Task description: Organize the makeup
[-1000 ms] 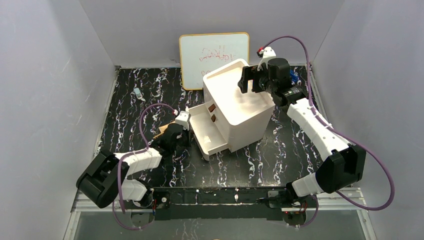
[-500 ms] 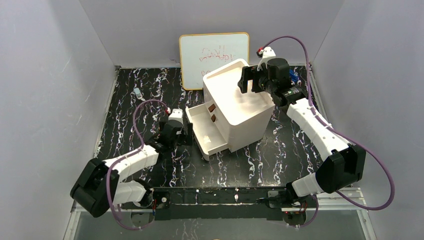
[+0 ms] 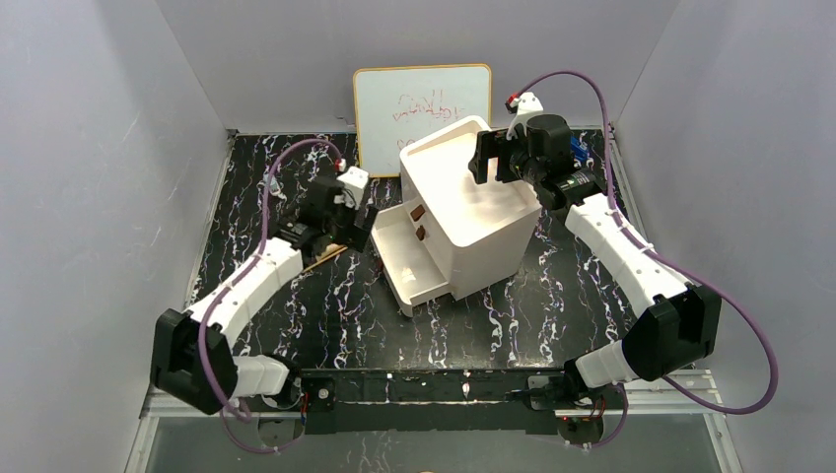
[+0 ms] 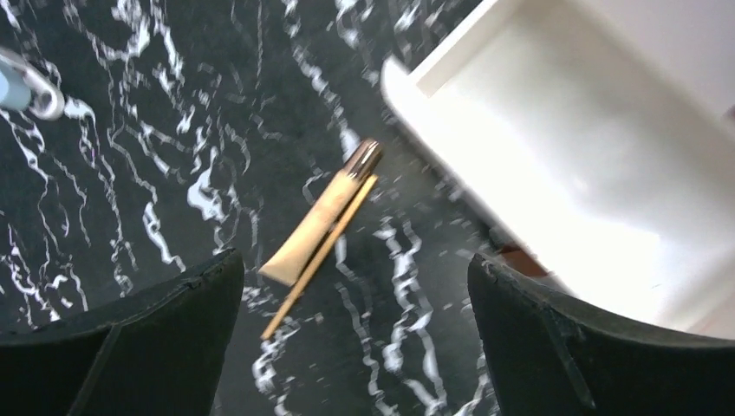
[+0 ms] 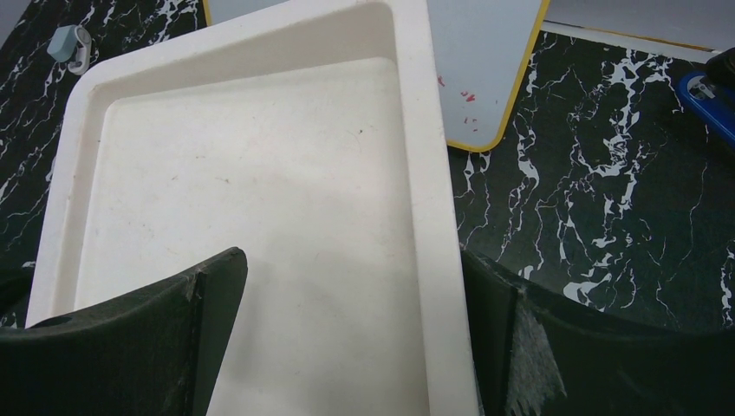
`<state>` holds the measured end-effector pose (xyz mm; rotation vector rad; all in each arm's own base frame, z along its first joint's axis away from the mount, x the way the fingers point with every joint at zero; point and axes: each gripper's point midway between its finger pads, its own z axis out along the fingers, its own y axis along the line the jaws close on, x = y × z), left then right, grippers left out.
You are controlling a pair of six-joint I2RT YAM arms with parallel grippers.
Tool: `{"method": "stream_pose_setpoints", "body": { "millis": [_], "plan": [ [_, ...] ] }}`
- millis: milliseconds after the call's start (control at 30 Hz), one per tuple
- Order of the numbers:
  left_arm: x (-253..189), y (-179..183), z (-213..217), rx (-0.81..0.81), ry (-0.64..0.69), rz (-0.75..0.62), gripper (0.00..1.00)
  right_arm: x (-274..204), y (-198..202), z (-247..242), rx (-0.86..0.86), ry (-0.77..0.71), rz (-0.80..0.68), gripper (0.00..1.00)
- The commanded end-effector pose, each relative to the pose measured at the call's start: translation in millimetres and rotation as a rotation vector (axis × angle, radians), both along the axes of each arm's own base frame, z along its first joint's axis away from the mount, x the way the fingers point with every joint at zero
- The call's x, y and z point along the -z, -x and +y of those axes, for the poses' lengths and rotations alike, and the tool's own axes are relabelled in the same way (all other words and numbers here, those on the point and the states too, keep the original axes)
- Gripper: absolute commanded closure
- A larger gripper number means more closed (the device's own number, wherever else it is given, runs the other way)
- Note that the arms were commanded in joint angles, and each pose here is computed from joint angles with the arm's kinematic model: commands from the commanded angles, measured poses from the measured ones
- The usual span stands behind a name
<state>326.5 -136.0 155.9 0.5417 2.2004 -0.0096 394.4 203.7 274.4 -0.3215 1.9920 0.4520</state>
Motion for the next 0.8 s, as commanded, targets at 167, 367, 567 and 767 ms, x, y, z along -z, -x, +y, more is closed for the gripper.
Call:
{"method": "stream_pose_setpoints", "body": {
  "millis": [167, 367, 567, 767],
  "plan": [
    [46.0, 6.3, 66.3, 0.185, -0.096, 0.364, 0.01, 62.3, 37.7, 41.5, -0.166, -0.062, 0.243, 0.02],
    [66.9, -11.7, 51.7, 0.245, -0.056, 0.371, 0.08, 62.2, 40.5, 41.4, -0.174, -0.066, 0.238, 0.02],
    [85.2, -23.3, 54.6, 0.239, -0.084, 0.415, 0.13, 63.1, 43.7, 37.6, -0.164, -0.060, 0.234, 0.02],
    [92.2, -39.7, 58.5, 0.212, -0.107, 0.388, 0.21, 62.0, 44.5, 35.8, -0.158, -0.056, 0.233, 0.02]
  ]
}}
